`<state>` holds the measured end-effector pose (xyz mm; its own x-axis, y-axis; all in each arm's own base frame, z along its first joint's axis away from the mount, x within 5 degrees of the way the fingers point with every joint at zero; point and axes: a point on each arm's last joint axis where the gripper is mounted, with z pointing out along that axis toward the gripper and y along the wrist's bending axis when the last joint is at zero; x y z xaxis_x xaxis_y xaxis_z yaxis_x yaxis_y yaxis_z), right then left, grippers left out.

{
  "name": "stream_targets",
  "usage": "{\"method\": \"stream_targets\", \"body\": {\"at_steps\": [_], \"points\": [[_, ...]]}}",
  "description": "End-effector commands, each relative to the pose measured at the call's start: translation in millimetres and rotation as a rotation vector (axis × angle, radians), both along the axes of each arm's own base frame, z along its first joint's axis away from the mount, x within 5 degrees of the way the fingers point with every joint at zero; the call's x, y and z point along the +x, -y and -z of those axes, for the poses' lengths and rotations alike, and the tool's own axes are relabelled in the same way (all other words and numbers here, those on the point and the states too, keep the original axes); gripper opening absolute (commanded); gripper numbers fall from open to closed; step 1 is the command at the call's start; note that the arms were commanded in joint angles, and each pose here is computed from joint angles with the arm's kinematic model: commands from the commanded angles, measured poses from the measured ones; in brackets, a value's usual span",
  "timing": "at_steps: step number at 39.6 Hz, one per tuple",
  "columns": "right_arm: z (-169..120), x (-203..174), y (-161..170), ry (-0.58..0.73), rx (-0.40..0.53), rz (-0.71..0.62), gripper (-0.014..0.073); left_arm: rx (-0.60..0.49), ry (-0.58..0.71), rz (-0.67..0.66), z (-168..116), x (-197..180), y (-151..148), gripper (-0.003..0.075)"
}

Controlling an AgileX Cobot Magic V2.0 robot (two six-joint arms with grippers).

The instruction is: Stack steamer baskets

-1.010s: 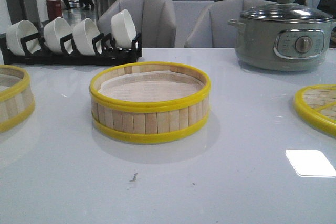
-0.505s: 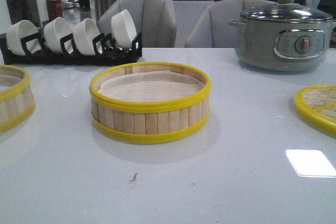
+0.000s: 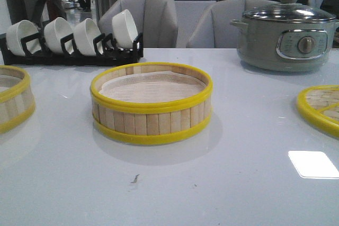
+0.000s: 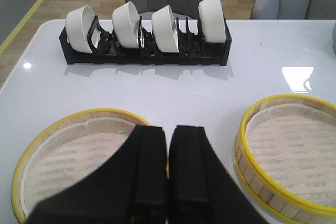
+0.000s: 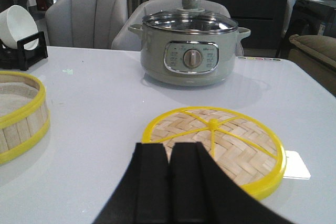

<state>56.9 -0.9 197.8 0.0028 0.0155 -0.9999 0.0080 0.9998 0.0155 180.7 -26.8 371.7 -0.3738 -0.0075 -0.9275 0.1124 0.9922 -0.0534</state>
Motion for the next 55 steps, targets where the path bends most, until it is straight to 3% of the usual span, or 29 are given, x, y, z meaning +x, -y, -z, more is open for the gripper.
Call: {"method": "stream_targets", "body": {"at_steps": [1, 25, 35, 38, 41, 48, 55], "points": [[-14, -3, -1, 0.119, -0.021, -0.007, 0.0036, -0.008, 0.122, 0.011, -19, 2, 2, 0.0083], [-14, -3, -1, 0.125, -0.022, -0.008, 0.0036, 0.014, 0.186, 0.014, -25, 4, 1, 0.0083], [-26, -5, -3, 0.251, -0.024, -0.030, 0.0036, 0.016, 0.175, 0.013, -24, 3, 1, 0.0083], [-31, -6, -3, 0.273, 0.081, -0.043, 0.0036, 0.016, 0.175, 0.013, -24, 3, 1, 0.0083], [-40, -8, -1, 0.216, 0.201, -0.034, 0.0036, 0.016, 0.175, 0.013, -24, 3, 1, 0.0083], [-83, -14, 1, 0.097, 0.202, 0.008, 0.0036, 0.051, 0.184, 0.013, -24, 4, 0, 0.0083], [-120, 20, 2, -0.089, 0.202, 0.037, 0.0036, 0.061, 0.186, 0.013, -24, 4, 0, 0.0083]]}}
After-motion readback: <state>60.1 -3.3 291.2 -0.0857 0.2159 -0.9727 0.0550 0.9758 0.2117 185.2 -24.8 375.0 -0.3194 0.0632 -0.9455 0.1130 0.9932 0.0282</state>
